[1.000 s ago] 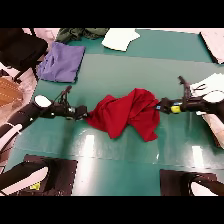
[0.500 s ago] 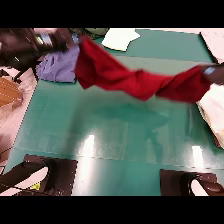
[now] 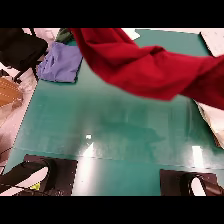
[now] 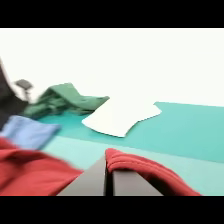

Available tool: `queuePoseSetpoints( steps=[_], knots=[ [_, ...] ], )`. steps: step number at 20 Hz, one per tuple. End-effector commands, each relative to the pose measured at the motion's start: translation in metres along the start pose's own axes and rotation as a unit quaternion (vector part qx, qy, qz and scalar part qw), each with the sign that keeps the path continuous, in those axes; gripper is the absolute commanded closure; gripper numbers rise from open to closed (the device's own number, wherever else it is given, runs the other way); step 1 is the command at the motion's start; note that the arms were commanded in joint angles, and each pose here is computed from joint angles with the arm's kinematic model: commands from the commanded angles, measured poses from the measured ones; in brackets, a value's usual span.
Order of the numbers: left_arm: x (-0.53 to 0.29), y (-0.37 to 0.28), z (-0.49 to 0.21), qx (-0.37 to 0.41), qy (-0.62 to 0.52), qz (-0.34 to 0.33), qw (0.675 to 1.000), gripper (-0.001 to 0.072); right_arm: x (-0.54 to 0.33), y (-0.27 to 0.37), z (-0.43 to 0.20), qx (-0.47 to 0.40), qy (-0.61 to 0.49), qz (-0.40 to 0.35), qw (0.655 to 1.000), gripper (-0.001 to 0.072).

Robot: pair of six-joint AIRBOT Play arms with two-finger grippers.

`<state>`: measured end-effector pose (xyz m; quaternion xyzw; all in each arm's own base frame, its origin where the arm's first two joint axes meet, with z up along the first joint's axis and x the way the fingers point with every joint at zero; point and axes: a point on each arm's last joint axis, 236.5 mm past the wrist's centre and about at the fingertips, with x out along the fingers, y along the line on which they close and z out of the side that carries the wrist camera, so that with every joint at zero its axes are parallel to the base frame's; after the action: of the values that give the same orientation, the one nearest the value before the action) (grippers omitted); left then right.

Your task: Fold the shirts.

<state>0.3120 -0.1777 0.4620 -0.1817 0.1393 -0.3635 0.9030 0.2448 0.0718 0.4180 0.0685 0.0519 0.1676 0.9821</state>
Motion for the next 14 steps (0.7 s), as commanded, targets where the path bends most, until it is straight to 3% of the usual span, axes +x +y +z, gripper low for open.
queuePoseSetpoints(
  steps=[1, 5, 9, 14],
  knots=[
    [-0.048, -0.013, -0.034, 0.020, 0.094, 0.061, 0.994, 0.0677, -0.053, 0.002, 0.004, -0.027, -0.013, -0.083, 0.996, 0.0694],
    [-0.085, 0.031, -0.099, -0.022, 0.212, 0.174, 0.962, 0.0677, -0.046, 0.003, -0.074, 0.066, 0.145, -0.063, 0.985, 0.0694],
    [-0.074, 0.065, -0.171, -0.086, 0.331, 0.179, 0.922, 0.0677, -0.019, -0.003, -0.169, 0.188, 0.283, -0.017, 0.940, 0.0694],
    [-0.018, 0.148, -0.265, -0.163, 0.367, 0.197, 0.894, 0.0677, 0.026, -0.049, -0.303, 0.315, 0.366, -0.041, 0.875, 0.0694]
  ],
)
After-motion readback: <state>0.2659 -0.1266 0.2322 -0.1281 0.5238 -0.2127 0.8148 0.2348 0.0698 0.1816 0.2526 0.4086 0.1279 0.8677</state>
